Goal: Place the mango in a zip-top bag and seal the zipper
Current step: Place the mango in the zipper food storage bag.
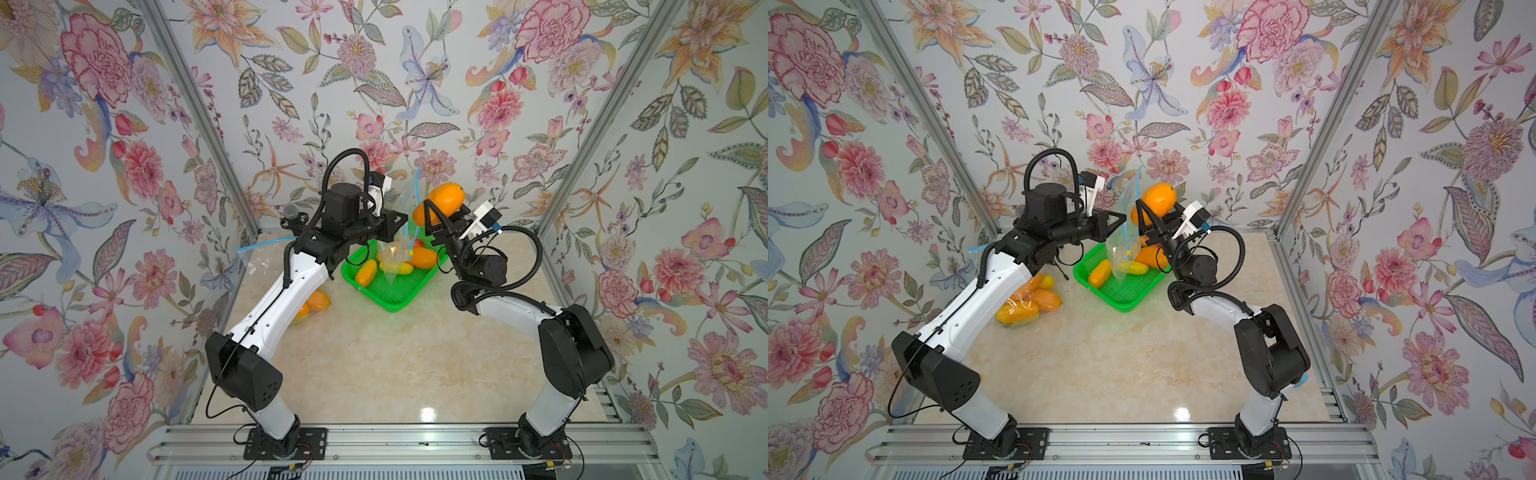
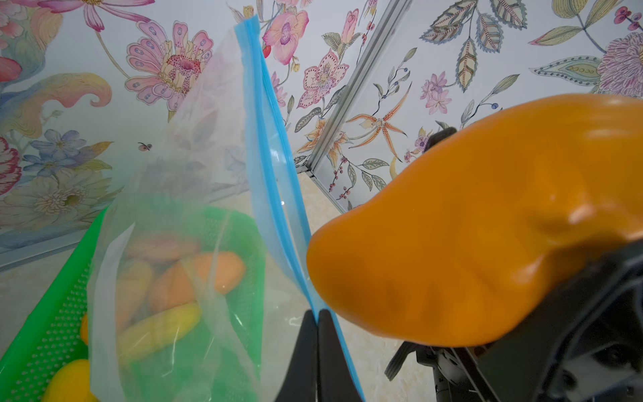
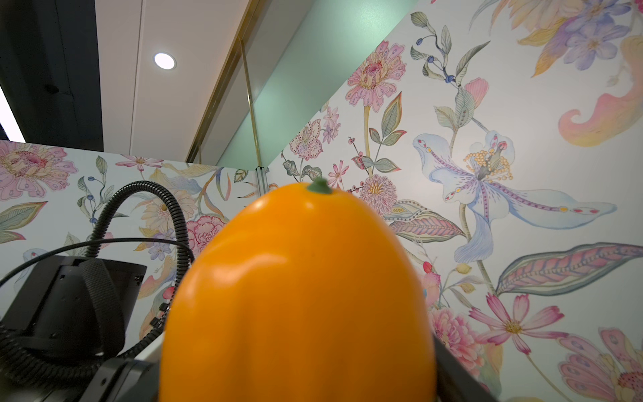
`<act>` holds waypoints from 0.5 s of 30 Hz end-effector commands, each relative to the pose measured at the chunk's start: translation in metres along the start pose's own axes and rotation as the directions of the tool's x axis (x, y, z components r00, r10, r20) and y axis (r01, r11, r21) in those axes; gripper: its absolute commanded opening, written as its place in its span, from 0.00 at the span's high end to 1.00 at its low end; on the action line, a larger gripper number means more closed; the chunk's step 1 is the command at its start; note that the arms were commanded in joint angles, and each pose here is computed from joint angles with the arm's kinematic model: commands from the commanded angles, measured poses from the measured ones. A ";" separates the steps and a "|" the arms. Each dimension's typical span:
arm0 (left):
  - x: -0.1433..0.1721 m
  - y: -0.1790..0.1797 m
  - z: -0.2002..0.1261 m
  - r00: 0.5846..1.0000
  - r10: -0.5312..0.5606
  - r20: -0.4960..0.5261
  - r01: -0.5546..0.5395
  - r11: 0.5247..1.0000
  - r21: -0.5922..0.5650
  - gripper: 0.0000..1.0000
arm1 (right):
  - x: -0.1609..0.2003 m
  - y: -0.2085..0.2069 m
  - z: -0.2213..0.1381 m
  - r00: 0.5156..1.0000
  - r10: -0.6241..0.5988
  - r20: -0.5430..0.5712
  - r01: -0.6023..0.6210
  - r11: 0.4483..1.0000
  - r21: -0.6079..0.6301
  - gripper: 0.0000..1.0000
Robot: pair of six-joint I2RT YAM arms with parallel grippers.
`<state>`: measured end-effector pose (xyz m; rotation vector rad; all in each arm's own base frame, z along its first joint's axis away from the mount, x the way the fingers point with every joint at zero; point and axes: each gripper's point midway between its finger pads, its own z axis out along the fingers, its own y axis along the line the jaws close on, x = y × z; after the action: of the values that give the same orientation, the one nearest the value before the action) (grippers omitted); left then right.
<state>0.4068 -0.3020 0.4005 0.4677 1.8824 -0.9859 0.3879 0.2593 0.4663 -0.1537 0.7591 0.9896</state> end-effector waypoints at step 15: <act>0.008 -0.007 0.000 1.000 0.006 -0.020 -0.006 0.999 0.033 1.00 | 0.022 -0.005 0.011 1.000 0.010 0.007 -0.009 0.997 -0.083 0.89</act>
<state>0.4044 -0.3039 0.3929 0.4797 1.9009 -1.0013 0.4059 0.2723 0.4607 -0.1931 0.7500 1.0213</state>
